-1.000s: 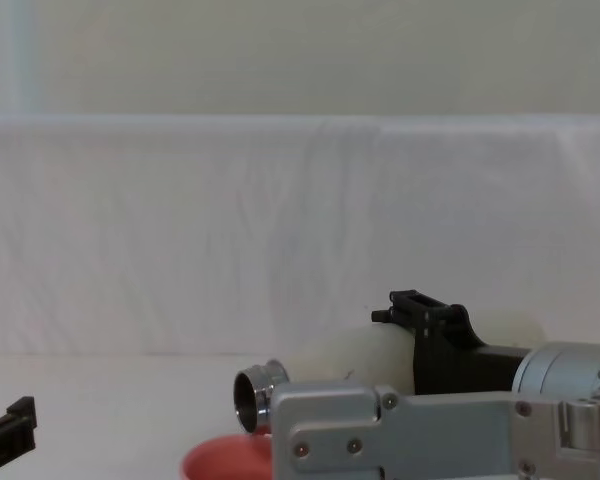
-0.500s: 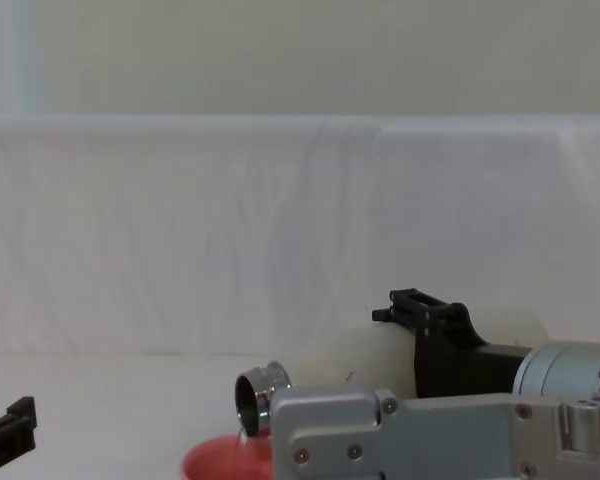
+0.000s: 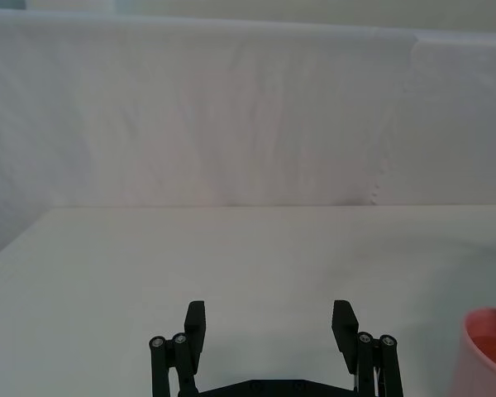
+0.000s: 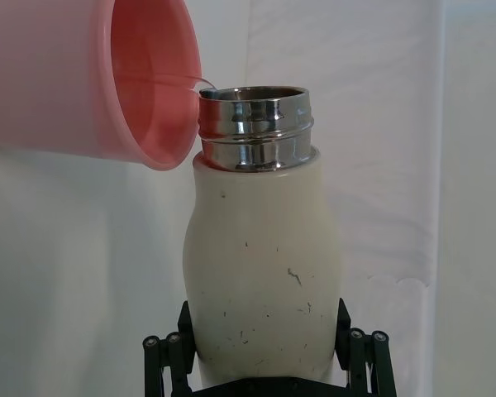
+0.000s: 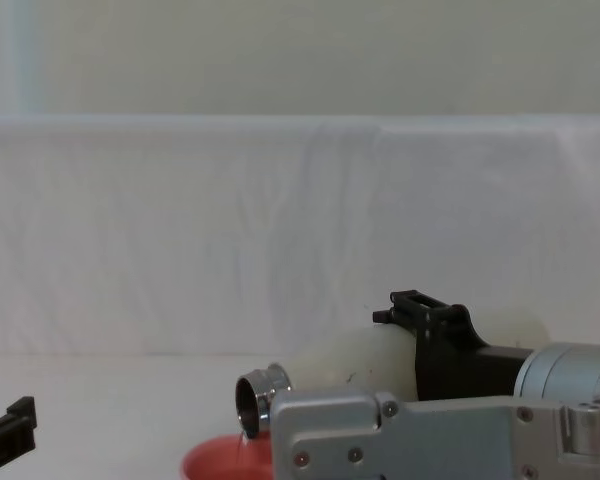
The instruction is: Grasp the thermos with one hand and pour water into the cup lid.
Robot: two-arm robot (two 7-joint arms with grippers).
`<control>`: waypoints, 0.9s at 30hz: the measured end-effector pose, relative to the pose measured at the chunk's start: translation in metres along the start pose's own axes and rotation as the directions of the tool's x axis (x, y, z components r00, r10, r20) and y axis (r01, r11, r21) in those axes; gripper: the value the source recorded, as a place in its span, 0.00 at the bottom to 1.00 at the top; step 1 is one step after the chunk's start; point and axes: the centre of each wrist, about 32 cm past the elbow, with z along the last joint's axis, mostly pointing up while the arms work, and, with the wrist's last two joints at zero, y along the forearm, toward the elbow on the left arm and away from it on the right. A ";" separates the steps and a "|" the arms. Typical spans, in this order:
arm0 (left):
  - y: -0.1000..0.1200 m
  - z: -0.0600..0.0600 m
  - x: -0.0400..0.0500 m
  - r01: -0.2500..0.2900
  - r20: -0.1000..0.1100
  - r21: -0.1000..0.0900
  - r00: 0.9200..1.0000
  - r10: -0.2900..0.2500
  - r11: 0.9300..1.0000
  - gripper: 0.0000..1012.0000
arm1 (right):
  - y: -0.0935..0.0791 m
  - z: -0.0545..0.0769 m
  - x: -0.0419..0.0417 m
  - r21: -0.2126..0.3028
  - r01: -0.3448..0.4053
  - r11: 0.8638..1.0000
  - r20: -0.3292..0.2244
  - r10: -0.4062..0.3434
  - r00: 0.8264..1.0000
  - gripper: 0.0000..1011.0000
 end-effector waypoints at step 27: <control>0.000 0.000 0.0000 0.000 0.000 0.000 1.000 0.000 1.000 0.99 | 0.000 -0.001 0.0030 -0.008 0.002 1.000 0.014 -0.002 1.000 0.95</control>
